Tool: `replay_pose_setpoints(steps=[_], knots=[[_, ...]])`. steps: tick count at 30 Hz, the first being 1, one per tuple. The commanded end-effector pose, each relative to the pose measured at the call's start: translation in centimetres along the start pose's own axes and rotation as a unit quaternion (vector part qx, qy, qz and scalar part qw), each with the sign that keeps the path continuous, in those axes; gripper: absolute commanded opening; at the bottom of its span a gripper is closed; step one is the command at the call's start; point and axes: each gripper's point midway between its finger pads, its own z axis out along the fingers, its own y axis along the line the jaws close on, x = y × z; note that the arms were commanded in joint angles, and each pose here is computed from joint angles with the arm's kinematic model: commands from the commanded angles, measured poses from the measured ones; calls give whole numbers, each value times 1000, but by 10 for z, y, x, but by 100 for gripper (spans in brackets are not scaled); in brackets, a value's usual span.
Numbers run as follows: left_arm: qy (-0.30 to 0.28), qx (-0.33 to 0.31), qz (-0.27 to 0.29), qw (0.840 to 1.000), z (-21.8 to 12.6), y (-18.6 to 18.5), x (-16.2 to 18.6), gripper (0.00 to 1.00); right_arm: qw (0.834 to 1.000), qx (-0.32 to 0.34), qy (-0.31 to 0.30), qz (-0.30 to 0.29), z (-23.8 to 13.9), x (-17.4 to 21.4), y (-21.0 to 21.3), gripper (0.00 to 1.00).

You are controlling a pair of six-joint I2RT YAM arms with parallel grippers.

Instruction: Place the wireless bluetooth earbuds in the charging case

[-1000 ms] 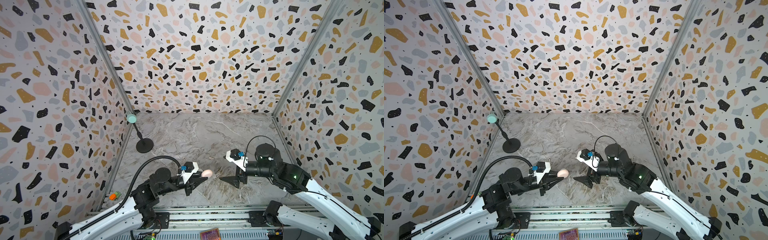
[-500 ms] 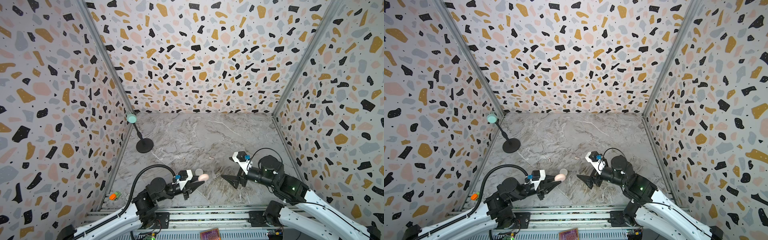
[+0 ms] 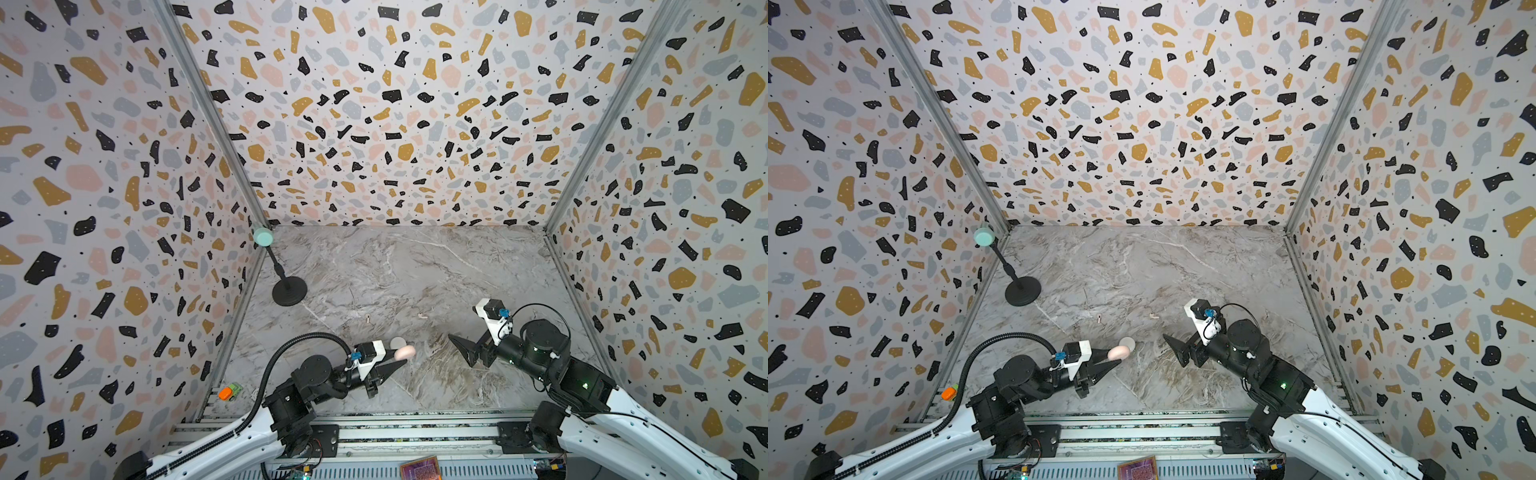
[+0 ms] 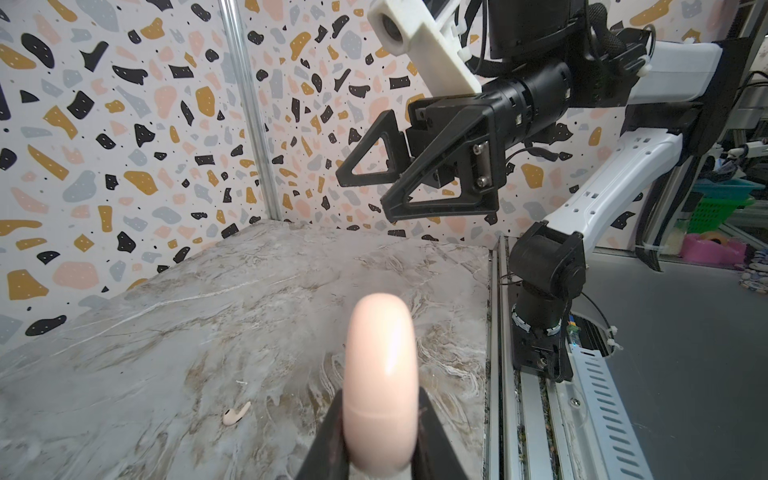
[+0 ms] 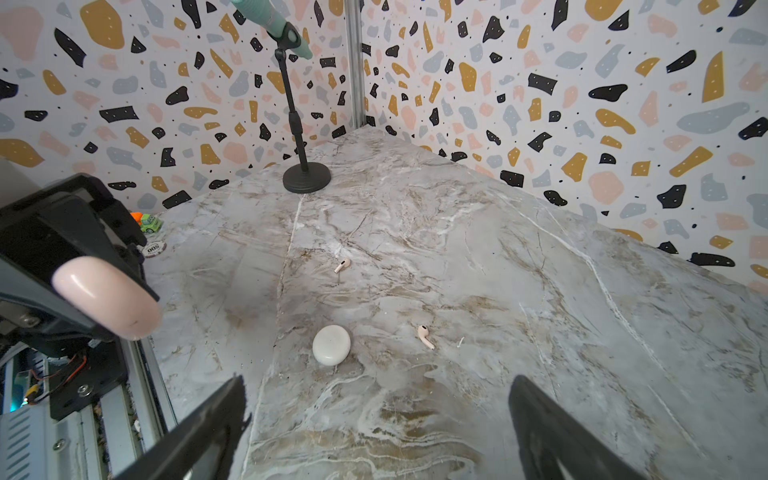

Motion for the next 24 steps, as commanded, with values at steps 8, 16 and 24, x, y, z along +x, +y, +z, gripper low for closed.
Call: replay_pose_setpoints(steps=[8,16,24], knots=[[-29,46,-13,998,11,-13,-18,0,997,-49,-65,1,-5,-20,17,99],[-23,60,-14,998,10,-17,-16,0,994,-63,-85,-14,-6,-31,32,99],[-23,74,-15,997,9,-23,-18,0,994,-76,-63,-55,3,-23,62,99]])
